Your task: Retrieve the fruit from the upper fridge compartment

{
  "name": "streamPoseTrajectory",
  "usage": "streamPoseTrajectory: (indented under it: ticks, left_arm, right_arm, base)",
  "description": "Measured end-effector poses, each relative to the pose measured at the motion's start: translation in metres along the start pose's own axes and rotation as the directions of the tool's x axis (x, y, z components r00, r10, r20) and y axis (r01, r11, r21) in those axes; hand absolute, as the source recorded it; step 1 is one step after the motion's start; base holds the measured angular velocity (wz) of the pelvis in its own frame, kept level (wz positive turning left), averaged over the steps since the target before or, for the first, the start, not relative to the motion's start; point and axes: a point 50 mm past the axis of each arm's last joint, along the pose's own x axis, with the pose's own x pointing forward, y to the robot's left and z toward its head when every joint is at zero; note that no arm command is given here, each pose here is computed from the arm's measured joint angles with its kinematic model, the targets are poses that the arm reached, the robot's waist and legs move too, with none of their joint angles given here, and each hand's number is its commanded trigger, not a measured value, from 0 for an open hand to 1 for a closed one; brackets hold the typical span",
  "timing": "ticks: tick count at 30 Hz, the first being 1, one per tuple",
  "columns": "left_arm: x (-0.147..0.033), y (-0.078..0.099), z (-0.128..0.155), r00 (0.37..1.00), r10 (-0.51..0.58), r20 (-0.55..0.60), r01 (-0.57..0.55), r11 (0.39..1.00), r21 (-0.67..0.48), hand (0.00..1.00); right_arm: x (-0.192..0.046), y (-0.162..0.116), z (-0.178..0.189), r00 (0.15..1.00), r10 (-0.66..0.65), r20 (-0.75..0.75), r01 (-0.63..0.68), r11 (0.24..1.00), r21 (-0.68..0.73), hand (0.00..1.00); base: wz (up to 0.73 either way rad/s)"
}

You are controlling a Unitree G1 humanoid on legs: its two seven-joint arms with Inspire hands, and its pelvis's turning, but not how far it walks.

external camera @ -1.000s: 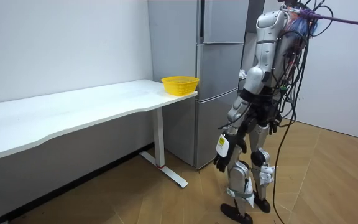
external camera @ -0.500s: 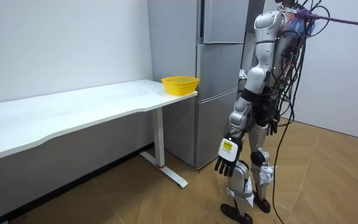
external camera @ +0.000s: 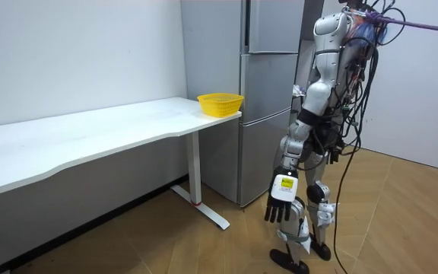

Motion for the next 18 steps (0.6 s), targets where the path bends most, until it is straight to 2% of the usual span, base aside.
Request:
streamPoseTrajectory:
  ticks: [3, 5, 10, 15, 18]
  left_arm:
    - [-0.002, 0.0, 0.013, 0.999, 0.024, 0.04, -0.018, 0.989, -0.145, 0.0]
    - [-0.004, -0.002, 0.022, 0.997, 0.042, 0.072, -0.026, 0.979, -0.202, 0.0]
    - [-0.014, -0.009, 0.053, 0.977, 0.084, 0.194, -0.026, 0.959, -0.283, 0.0]
    - [-0.04, -0.017, 0.097, 0.908, 0.146, 0.393, 0.029, 0.913, -0.407, 0.0]
    - [-0.053, -0.018, 0.115, 0.867, 0.196, 0.457, 0.047, 0.883, -0.468, 0.0]
  right_arm:
    - [0.0, 0.0, -0.002, 1.0, -0.008, 0.0, 0.008, 1.0, 0.003, 0.0]
    - [0.0, -0.001, 0.0, 1.0, -0.017, 0.007, 0.017, 1.0, 0.002, 0.0]
    - [0.0, -0.003, 0.002, 0.999, -0.03, 0.034, 0.03, 1.0, 0.001, 0.0]
    - [-0.002, -0.008, 0.011, 0.993, -0.052, 0.102, 0.05, 0.999, 0.016, 0.0]
    - [-0.003, -0.01, 0.016, 0.987, -0.07, 0.142, 0.068, 0.997, 0.021, 0.0]
  base:
    - [0.0]
    - [0.0]
    - [0.02]
    - [0.03]
    - [0.0]
